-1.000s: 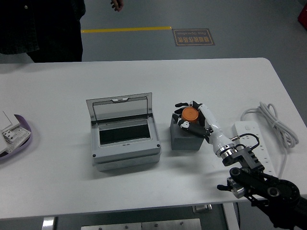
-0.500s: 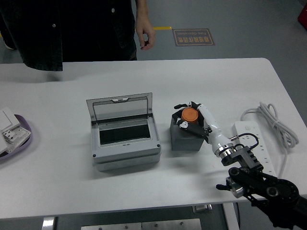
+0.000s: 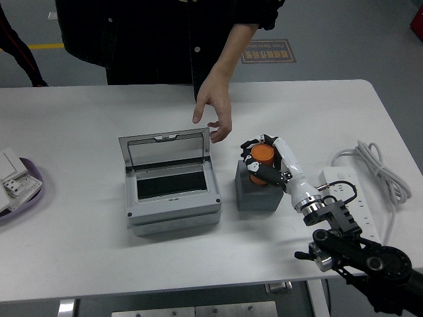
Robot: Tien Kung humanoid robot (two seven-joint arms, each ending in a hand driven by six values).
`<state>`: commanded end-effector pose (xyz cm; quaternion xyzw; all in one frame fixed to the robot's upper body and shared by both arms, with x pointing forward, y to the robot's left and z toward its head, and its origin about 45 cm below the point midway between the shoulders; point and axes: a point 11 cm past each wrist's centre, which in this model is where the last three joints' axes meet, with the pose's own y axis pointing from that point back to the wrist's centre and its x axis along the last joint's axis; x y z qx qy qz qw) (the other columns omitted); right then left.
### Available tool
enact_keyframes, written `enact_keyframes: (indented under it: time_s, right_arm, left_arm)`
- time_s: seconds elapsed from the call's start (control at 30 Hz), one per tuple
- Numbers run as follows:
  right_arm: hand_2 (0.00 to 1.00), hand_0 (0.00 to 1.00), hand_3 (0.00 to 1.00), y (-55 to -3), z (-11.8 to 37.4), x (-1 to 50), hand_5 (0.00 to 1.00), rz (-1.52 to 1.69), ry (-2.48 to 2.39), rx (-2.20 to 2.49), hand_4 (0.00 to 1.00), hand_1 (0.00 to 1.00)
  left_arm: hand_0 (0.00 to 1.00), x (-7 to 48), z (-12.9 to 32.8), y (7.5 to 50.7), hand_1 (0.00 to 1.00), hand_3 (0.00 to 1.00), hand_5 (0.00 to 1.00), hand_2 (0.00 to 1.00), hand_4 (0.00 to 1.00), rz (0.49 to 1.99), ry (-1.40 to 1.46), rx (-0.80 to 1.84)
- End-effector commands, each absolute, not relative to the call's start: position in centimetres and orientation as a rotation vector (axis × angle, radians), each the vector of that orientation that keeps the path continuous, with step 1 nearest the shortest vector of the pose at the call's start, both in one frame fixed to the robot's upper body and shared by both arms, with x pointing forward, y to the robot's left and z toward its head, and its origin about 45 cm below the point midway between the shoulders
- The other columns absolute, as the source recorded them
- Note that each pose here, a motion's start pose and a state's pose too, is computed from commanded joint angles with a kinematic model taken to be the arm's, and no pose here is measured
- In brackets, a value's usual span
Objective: Pick up the cylinder from the cube,place it in the box,flap close box
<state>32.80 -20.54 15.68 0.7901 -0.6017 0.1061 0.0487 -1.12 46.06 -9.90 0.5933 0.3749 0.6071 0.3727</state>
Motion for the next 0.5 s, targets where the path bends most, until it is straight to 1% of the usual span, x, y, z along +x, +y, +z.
enact_keyframes:
  time_s: [0.07, 0.1, 0.2, 0.47, 0.5]
  right_arm:
    - [0.290, 0.293, 0.249, -20.0, 16.7, 32.9, 0.002, 0.362, -1.826, 2.432, 0.002, 0.313]
    - [0.262, 0.273, 0.230, -19.6, 17.2, 32.9, 0.002, 0.384, -1.816, 2.444, 0.002, 0.280]
    - [0.262, 0.273, 0.230, -18.4, 18.7, 32.8, 0.002, 0.440, -1.769, 2.473, 0.002, 0.280]
    - [0.255, 0.261, 0.227, -12.3, 22.7, 32.2, 0.002, 0.669, -1.438, 2.573, 0.002, 0.276]
    - [0.249, 0.231, 0.218, -11.6, 22.8, 32.1, 0.002, 0.700, -1.388, 2.566, 0.002, 0.265]
  left_arm:
    - [0.513, -1.3, -9.9, 46.0, 0.571, 0.607, 0.178, 0.566, 0.721, 1.554, 0.964, 1.522]
    - [0.513, -1.3, -9.9, 46.0, 0.571, 0.608, 0.178, 0.566, 0.722, 1.553, 0.965, 1.523]
    - [0.513, -1.4, -9.9, 46.0, 0.571, 0.608, 0.178, 0.566, 0.722, 1.554, 0.966, 1.524]
    - [0.513, -2.3, -9.8, 46.3, 0.571, 0.608, 0.176, 0.566, 0.722, 1.550, 0.976, 1.544]
    - [0.513, -2.5, -9.8, 46.3, 0.571, 0.609, 0.177, 0.566, 0.721, 1.549, 0.979, 1.548]
